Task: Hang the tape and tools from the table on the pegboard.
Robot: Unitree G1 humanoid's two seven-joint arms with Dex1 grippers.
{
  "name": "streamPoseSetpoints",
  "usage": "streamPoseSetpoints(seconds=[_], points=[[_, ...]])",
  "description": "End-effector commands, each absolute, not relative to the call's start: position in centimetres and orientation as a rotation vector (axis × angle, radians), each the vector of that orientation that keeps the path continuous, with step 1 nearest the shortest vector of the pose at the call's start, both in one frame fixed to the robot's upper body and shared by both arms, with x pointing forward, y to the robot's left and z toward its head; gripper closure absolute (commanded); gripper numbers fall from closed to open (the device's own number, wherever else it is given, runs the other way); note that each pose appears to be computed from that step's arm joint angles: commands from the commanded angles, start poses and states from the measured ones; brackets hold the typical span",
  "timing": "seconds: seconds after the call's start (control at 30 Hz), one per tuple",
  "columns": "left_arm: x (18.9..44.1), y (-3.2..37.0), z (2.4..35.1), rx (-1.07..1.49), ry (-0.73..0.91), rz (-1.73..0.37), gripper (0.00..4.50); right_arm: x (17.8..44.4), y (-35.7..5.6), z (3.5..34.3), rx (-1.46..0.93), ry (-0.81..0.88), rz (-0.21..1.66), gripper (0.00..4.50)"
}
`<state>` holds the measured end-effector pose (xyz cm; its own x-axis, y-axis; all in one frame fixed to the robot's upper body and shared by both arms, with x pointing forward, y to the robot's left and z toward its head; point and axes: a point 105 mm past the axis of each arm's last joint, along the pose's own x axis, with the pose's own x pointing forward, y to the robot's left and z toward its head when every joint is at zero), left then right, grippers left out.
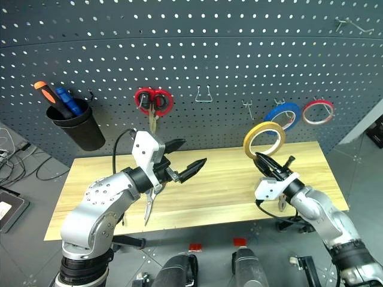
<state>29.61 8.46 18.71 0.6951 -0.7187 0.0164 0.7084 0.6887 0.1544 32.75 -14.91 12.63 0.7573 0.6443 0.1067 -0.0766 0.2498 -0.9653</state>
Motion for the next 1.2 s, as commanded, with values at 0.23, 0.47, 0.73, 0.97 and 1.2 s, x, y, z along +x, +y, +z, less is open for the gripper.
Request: streamPoseSetpoints(seconds=[0.23, 0.47, 0.73, 0.97, 1.2], points=[[30.4, 6.8, 20.0, 0.144, -0.151, -0.847, 0.00, 35.3, -13.9, 15.0, -1.209, -0.667, 0.546, 4.05], [30.9, 6.7, 19.9, 0.150, -0.153, -0.853, 0.00, 36.0, -13.0, 15.1, -1.220, -0.677, 0.632, 4.05], [30.9, 6.7, 19.7, 0.151, -0.155, -0.859, 0.00, 38.0, -13.1, 15.2, -1.218, -0.588, 0.702, 4.05], [30.8, 6.7, 19.7, 0.150, -0.162, -0.846, 0.00, 38.6, -13.2, 14.5, -1.175, -0.498, 0.766, 4.05], [30.8, 7.1, 19.7, 0.151, -0.160, -0.832, 0.00, 38.3, -13.2, 13.8, -1.144, -0.469, 0.792, 1.82]])
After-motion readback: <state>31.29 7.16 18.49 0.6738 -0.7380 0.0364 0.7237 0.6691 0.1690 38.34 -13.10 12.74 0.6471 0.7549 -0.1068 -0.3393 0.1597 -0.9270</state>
